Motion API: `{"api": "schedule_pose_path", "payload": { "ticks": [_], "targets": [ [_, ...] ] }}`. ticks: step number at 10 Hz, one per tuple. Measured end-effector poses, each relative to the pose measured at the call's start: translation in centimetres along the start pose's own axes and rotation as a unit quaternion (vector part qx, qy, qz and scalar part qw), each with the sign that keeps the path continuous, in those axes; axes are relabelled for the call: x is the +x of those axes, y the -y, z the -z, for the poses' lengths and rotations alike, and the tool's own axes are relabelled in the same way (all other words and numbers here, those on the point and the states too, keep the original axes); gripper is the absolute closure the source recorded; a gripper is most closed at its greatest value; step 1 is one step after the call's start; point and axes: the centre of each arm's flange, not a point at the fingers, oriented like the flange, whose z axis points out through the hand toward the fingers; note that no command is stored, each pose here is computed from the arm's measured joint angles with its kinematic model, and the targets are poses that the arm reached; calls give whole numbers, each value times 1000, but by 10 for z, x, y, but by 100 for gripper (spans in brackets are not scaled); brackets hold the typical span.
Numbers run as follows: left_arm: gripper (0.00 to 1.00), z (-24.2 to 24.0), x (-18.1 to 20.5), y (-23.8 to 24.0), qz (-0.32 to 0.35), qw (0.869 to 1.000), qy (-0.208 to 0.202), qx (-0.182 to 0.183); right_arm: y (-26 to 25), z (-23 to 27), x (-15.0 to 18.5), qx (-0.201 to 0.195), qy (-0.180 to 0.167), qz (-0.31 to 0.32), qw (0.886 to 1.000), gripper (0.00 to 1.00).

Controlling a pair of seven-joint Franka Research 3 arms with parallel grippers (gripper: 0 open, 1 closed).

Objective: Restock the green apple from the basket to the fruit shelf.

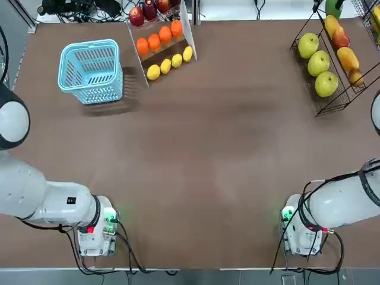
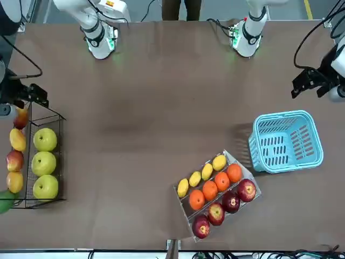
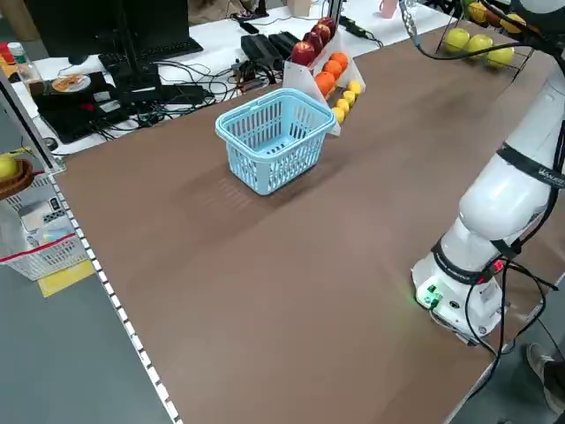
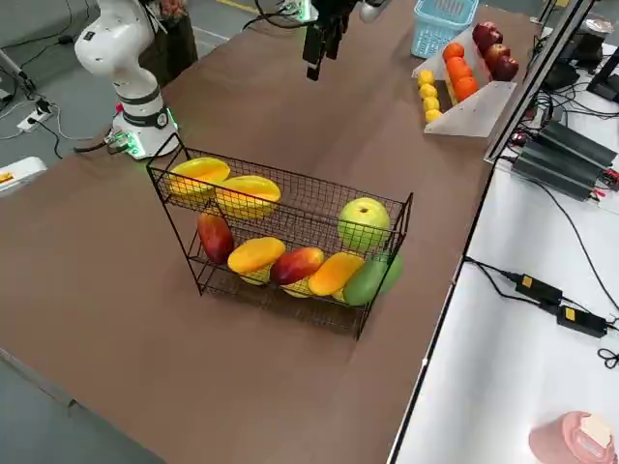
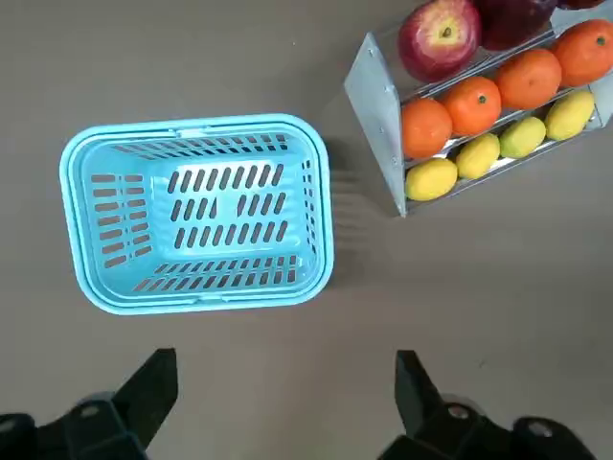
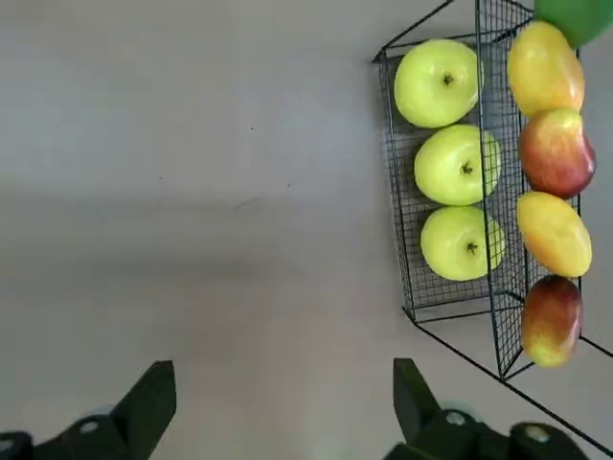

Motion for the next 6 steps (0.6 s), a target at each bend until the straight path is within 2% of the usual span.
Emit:
{"api": "schedule_pose_path", "payload": {
  "ticks": [6],
  "targets": [
    [0,0,0,-1,-1,1000,0,0,1,3,-2,-1,5,-20,1000,0]
  ]
}}
